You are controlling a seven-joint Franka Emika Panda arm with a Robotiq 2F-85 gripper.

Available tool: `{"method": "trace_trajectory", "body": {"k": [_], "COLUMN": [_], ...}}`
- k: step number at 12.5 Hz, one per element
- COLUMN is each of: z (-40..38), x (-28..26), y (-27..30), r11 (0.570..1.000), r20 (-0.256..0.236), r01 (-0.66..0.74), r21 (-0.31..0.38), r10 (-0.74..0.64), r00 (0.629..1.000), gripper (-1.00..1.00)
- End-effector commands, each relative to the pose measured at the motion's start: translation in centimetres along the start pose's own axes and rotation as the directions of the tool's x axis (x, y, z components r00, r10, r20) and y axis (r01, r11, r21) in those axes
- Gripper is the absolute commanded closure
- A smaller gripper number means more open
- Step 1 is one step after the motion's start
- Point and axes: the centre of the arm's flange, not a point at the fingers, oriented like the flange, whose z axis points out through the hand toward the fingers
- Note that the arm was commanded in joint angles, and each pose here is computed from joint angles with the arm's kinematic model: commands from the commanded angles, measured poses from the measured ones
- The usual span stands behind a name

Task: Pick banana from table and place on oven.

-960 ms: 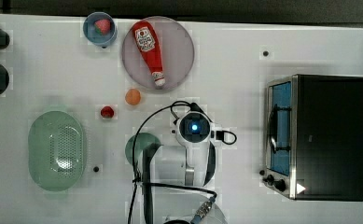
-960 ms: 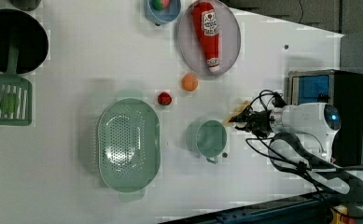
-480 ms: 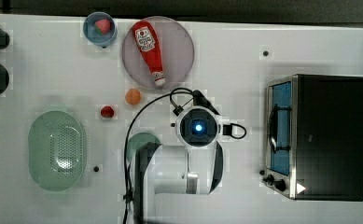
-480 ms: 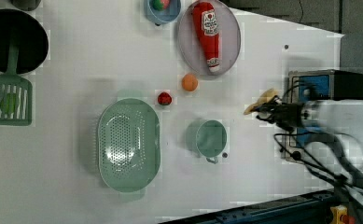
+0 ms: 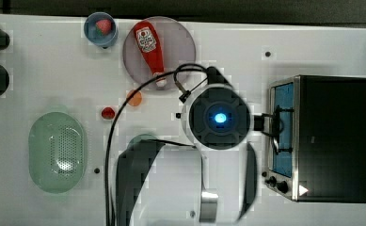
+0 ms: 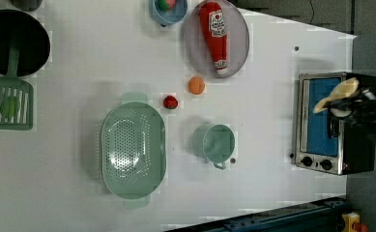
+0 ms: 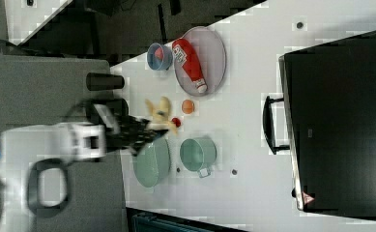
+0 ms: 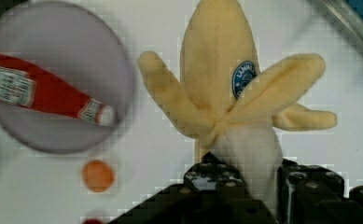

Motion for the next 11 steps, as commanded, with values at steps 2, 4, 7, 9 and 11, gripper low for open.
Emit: {"method": "trace_trajectory", "body": {"k": [2,4,7,9,11], "z": [-2.3,-1.7,1.2,3.2,5.1], "x": [7.2,10.7,15.1,17.7,20.1], "y": [5.6,9.6,15.3,18.2,20.1], "r11": [0.999,1.0,0.999,0.998,0.998], "r20": [-0.006,-0.003,0.014,-0.002,-0.06], "r01": [-0.051,-0.021,-0.026,-0.033,-0.022], "r21": [0.004,-0.002,-0.03,-0.048,-0.06], "r10": [0.051,0.021,0.026,0.033,0.019], "r00": [0.999,1.0,1.0,0.999,0.998], "gripper": [0.5,0.5,0.5,0.5,0.5]}}
